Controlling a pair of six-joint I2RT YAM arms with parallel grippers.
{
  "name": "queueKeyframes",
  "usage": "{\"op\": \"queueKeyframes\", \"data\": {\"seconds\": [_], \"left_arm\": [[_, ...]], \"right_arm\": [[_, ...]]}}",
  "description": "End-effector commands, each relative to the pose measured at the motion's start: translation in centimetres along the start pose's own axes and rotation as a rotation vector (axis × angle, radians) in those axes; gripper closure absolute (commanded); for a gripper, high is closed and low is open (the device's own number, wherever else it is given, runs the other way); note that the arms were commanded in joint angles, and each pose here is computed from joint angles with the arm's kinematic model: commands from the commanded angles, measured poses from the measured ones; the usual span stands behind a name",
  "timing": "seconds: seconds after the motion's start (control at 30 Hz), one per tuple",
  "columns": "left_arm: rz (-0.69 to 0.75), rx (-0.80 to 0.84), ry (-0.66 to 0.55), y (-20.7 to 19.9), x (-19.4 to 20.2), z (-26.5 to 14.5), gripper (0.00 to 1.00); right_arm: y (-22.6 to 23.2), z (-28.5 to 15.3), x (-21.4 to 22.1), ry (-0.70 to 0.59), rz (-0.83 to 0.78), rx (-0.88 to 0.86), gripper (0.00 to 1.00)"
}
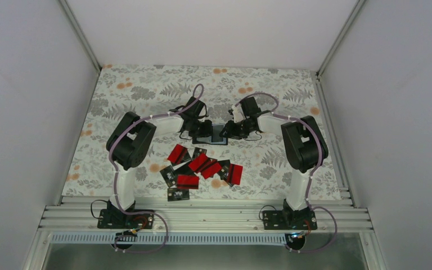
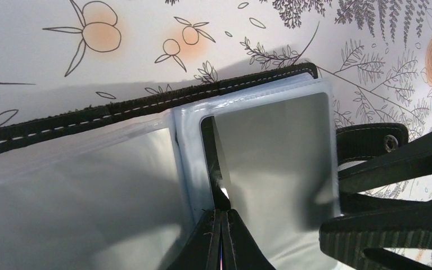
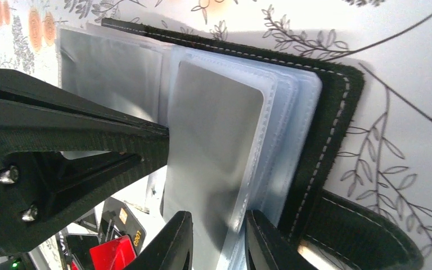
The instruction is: Put the credit cards into the card holder
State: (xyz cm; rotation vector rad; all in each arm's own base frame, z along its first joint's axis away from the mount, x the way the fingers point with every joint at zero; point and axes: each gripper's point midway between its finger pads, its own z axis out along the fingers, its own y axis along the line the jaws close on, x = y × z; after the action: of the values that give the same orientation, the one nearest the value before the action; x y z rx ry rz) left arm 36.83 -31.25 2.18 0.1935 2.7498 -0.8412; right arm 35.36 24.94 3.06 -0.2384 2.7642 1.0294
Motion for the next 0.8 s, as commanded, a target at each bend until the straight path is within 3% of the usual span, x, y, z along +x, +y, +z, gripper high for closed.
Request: {"op": "queueKeyframes", "data": {"seconds": [0.0, 0.77], "left_arm": [[-0.010, -0.050, 0.057, 1.8, 2.1, 1.6, 0.98], [-0.003, -0.050, 0.038, 1.4, 1.4, 1.1, 0.98]], "right_arm": [[1.7, 0.5, -0.5, 0.005, -0.019, -0.083, 0.75], [2.5, -0.7, -1.0, -0.008, -0.052, -0.024, 0.81]]}}
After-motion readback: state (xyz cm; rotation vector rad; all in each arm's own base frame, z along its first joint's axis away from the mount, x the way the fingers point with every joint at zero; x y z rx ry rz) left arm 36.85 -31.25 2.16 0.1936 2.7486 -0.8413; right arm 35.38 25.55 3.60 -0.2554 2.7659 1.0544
